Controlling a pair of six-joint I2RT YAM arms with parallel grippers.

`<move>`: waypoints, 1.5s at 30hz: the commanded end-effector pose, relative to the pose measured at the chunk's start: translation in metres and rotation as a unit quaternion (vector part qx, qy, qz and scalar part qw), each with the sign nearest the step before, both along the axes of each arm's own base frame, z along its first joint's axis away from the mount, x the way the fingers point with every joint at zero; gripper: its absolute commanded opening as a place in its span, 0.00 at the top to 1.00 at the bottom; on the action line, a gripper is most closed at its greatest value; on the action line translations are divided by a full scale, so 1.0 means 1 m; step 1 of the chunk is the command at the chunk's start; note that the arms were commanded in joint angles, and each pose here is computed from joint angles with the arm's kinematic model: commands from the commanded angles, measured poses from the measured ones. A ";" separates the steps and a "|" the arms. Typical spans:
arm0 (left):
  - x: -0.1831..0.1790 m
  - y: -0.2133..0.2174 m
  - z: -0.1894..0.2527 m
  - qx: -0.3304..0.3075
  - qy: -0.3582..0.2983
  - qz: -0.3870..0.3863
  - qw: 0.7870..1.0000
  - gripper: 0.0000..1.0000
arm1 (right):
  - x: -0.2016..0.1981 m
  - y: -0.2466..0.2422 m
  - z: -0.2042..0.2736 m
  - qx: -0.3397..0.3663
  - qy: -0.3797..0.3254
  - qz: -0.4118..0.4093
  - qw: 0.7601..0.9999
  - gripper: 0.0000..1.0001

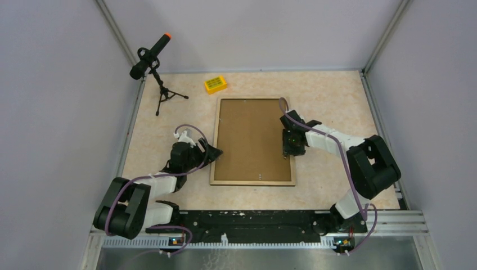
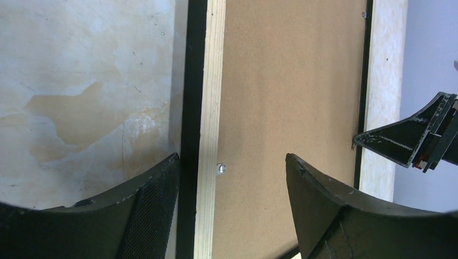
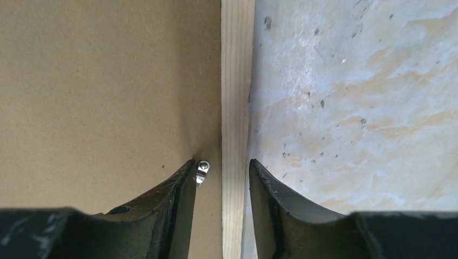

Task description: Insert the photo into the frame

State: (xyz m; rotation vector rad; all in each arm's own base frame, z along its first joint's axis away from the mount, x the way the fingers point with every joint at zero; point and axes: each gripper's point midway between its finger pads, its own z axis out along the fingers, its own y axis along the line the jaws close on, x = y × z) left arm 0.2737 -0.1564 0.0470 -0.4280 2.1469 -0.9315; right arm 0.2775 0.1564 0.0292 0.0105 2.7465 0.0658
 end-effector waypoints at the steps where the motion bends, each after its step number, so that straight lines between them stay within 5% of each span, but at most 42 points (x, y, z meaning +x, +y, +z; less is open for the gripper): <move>1: -0.011 0.000 -0.012 0.001 0.024 -0.008 1.000 0.24 | -0.030 -0.001 -0.009 -0.016 0.071 0.027 0.997 0.58; 13: -0.011 0.000 -0.013 -0.001 0.025 -0.011 1.000 0.24 | -0.033 -0.022 -0.014 -0.068 0.055 0.024 0.996 0.62; 23: -0.011 0.001 -0.013 -0.002 0.026 -0.009 1.000 0.24 | -0.021 -0.016 -0.019 -0.064 0.046 0.018 0.997 0.80; 27: -0.011 0.000 -0.013 -0.002 0.027 -0.012 1.000 0.24 | -0.019 -0.015 -0.020 -0.063 0.041 0.025 0.997 0.78; 37: -0.010 -0.001 -0.013 -0.002 0.029 -0.016 0.999 0.22 | -0.002 0.004 0.002 -0.003 -0.030 0.059 0.998 0.50; 45: -0.010 -0.001 -0.015 -0.002 0.033 -0.014 0.999 0.22 | -0.006 -0.004 -0.002 -0.023 -0.023 0.061 0.998 0.65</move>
